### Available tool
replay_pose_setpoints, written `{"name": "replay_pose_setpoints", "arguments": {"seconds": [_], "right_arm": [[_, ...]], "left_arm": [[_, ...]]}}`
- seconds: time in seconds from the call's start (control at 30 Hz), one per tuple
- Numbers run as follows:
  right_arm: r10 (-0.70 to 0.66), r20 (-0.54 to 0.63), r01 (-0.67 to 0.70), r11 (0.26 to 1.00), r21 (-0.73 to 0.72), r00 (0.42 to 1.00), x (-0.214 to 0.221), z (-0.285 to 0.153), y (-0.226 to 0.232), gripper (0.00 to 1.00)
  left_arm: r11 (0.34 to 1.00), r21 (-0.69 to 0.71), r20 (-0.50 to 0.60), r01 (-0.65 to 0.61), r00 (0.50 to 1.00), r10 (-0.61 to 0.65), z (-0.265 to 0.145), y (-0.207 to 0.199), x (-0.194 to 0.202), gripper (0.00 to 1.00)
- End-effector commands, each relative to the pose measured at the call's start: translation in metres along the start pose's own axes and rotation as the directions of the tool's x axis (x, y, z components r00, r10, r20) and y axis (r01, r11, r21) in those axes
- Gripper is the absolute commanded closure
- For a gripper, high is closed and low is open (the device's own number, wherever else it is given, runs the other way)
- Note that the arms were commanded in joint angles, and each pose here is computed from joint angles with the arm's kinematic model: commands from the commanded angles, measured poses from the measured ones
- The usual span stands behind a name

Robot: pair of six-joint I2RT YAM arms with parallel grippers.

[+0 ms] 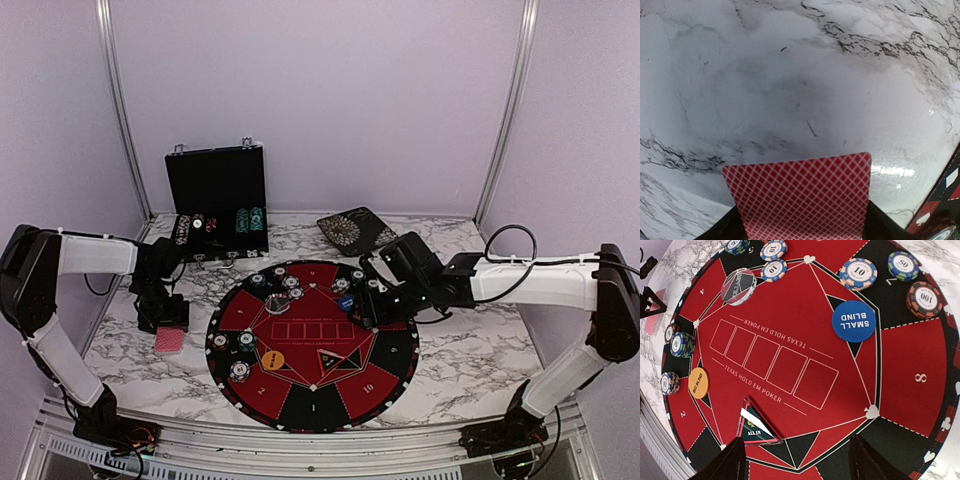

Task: Distribute texas hold em gaming equipment
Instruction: Adjust the poker card at the center of the board.

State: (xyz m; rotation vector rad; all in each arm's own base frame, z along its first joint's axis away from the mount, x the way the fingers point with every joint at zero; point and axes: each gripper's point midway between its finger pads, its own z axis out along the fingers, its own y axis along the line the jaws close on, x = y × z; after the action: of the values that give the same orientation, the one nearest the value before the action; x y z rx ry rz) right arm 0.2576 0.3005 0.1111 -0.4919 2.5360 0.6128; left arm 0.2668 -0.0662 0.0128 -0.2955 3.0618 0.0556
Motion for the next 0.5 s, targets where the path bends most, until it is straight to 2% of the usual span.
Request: {"name": "replay_pose_setpoints", "arguments": {"seconds": [0.0,0.17,0.4,0.47], "right_arm": [[-0.023,0.013,0.023,1.000,-0.017,1.000,0.000,-0.009,0.006,0.32],[-0.024,0.021,0.024,1.000,-0.020,0.999,-0.001,-0.010,0.005,0.32],[-0.021,0.028,0.022,0.999,-0.024,0.999,-0.003,-0.009,0.007,0.32],[-0.018,0.028,0.019,1.000,-0.023,0.999,-0.003,-0.009,0.007,0.32]], "left_arm": [[0.998,-0.062,-0.140,-0.019,0.990,0.010,0.016,0.012,0.036,0.24],[0.998,-0.054,-0.143,-0.023,0.990,0.016,0.017,0.009,0.037,0.33],[0.998,-0.037,-0.114,-0.043,0.993,0.039,0.013,0.003,0.024,0.36],[0.998,-0.028,-0.109,-0.048,0.993,0.045,0.012,-0.001,0.019,0.33]]}}
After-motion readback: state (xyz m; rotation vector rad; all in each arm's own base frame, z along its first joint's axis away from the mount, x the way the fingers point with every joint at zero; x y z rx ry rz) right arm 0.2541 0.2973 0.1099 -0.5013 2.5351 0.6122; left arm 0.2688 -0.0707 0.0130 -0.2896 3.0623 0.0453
